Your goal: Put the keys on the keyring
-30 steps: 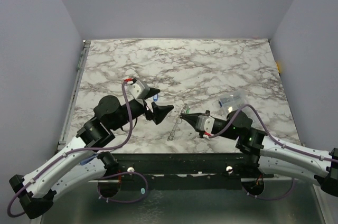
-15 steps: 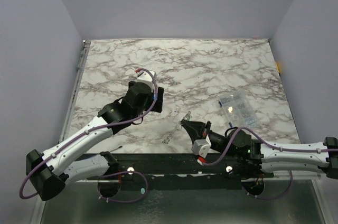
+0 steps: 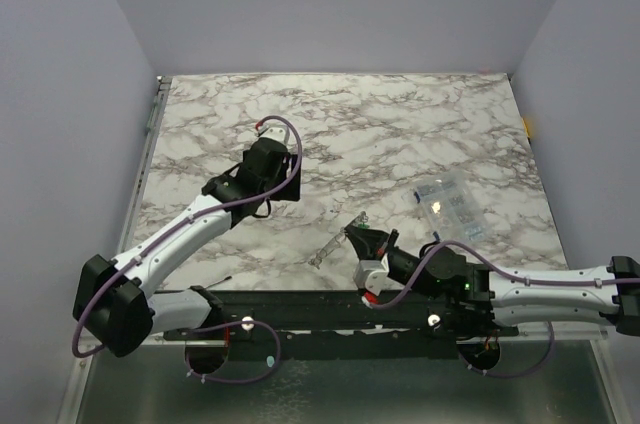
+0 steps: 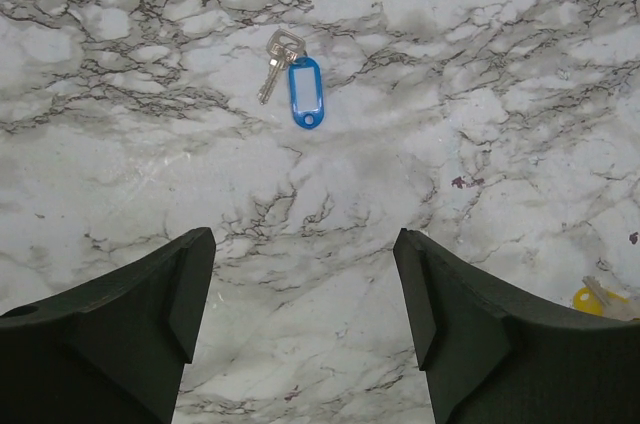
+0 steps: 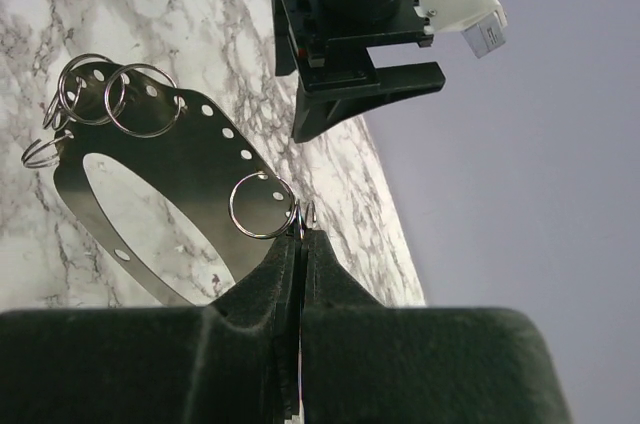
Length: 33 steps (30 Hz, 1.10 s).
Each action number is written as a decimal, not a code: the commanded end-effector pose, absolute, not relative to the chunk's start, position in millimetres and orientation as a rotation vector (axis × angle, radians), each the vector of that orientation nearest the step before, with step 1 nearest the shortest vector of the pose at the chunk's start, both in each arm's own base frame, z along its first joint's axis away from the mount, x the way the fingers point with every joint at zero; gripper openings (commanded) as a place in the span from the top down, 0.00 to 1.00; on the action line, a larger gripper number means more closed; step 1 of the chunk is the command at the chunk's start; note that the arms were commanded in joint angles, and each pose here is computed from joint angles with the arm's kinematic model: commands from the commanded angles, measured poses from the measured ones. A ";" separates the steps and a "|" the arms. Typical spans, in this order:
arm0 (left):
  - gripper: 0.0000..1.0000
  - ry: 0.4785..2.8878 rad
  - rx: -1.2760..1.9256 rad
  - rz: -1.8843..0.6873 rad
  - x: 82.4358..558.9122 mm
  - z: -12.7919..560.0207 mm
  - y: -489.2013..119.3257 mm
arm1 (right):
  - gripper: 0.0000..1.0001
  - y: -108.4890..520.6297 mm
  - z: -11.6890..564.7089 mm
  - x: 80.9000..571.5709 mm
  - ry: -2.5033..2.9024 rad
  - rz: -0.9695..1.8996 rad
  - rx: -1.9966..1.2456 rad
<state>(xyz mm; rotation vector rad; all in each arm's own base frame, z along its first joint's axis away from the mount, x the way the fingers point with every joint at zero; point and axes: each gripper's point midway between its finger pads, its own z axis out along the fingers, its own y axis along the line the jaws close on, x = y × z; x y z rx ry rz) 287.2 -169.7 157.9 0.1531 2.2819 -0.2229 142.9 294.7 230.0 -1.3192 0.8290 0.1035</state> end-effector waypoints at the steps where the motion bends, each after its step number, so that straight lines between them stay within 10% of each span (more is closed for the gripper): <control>1: 0.21 2.263 0.200 -0.313 299.1 158.9 -190.2 | 0.99 296.9 246.6 139.0 0.895 0.185 -1.277; 33: 0.48 2.443 -0.166 -0.142 390.7 55.1 -196.8 | 0.99 282.7 235.2 133.6 1.052 0.242 -1.332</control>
